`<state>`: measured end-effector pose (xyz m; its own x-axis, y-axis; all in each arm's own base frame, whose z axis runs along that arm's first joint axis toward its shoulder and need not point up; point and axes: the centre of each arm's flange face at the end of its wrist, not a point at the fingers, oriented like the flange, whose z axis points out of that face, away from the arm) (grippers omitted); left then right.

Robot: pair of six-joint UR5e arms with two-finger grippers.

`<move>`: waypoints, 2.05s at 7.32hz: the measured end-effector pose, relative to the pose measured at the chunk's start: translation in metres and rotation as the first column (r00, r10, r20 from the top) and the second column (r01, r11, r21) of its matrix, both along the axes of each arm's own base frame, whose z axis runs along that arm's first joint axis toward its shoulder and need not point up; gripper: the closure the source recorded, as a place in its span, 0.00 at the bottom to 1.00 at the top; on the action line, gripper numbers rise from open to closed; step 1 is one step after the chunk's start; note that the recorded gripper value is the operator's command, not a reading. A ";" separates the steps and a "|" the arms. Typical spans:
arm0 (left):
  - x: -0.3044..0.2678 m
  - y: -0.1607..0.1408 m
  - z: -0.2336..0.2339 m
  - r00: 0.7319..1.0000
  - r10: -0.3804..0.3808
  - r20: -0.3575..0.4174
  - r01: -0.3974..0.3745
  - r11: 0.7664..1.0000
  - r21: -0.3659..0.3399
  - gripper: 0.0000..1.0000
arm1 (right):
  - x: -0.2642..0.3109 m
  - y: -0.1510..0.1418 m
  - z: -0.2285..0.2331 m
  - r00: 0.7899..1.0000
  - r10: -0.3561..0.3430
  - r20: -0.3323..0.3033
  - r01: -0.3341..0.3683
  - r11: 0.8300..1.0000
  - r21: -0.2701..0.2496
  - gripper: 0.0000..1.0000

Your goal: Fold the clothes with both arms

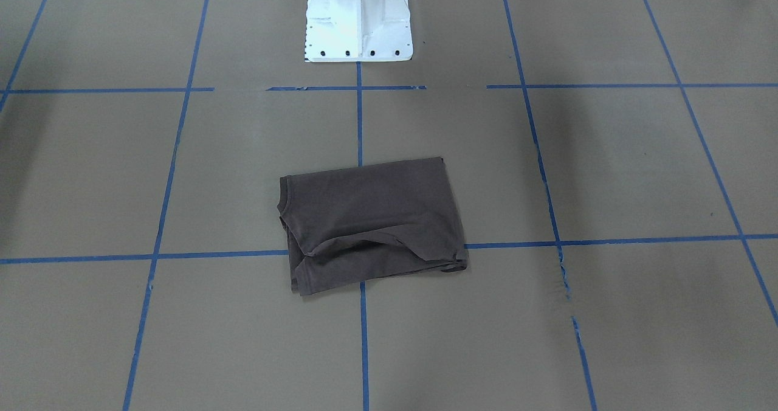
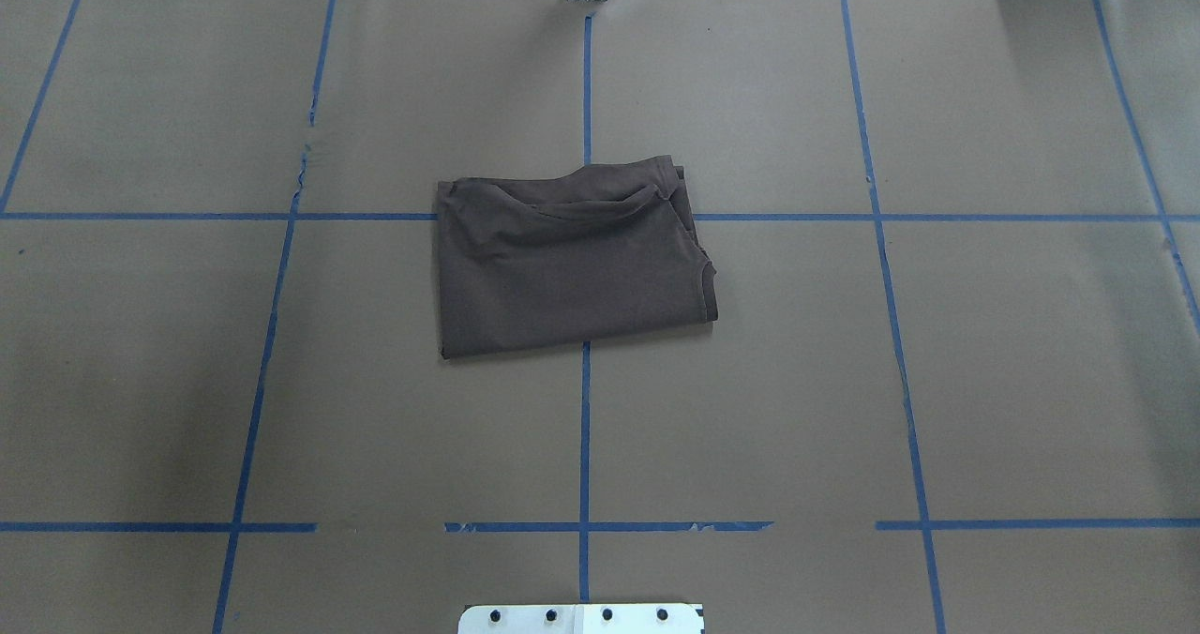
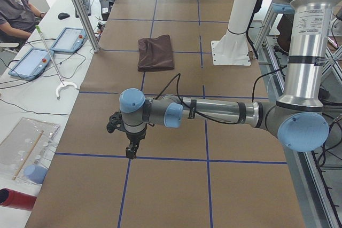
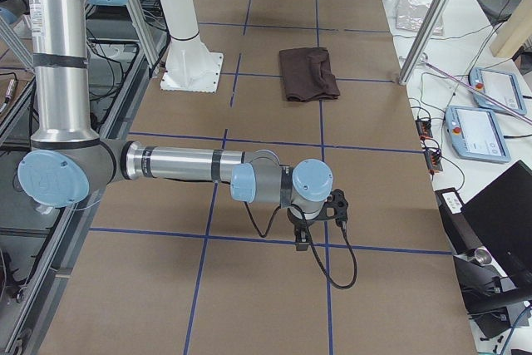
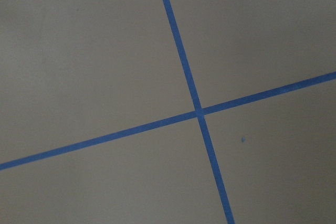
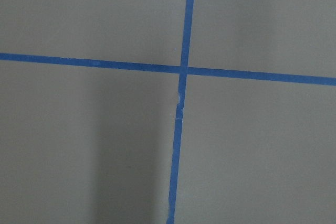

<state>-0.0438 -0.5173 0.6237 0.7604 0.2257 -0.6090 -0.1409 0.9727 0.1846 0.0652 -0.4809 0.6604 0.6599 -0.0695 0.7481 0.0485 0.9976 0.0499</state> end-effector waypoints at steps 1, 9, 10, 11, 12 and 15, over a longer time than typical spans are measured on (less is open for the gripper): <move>0.000 0.003 -0.001 1.000 0.000 0.000 0.000 1.000 -0.021 0.00 | -0.001 0.004 0.003 1.000 0.002 0.012 -0.002 1.000 -0.010 0.00; 0.000 0.006 0.005 1.000 -0.007 0.001 0.007 0.999 -0.046 0.00 | 0.016 0.013 0.007 0.997 0.066 -0.045 -0.068 0.997 -0.041 0.00; 0.000 0.006 0.005 1.000 -0.007 0.002 0.007 0.999 -0.047 0.00 | 0.016 0.013 0.007 0.997 0.066 -0.045 -0.068 0.997 -0.040 0.00; 0.000 0.005 0.005 1.000 -0.006 0.002 0.006 0.999 -0.046 0.00 | 0.016 0.012 0.006 0.997 0.066 -0.044 -0.068 0.997 -0.040 0.00; 0.000 0.005 0.006 1.000 -0.006 0.002 0.006 0.999 -0.045 0.00 | 0.016 0.012 0.007 0.997 0.067 -0.040 -0.068 0.997 -0.040 0.00; 0.000 0.004 0.003 1.000 -0.004 0.001 0.004 0.999 -0.038 0.00 | 0.015 0.013 0.008 0.997 0.066 -0.034 -0.067 0.997 -0.043 0.00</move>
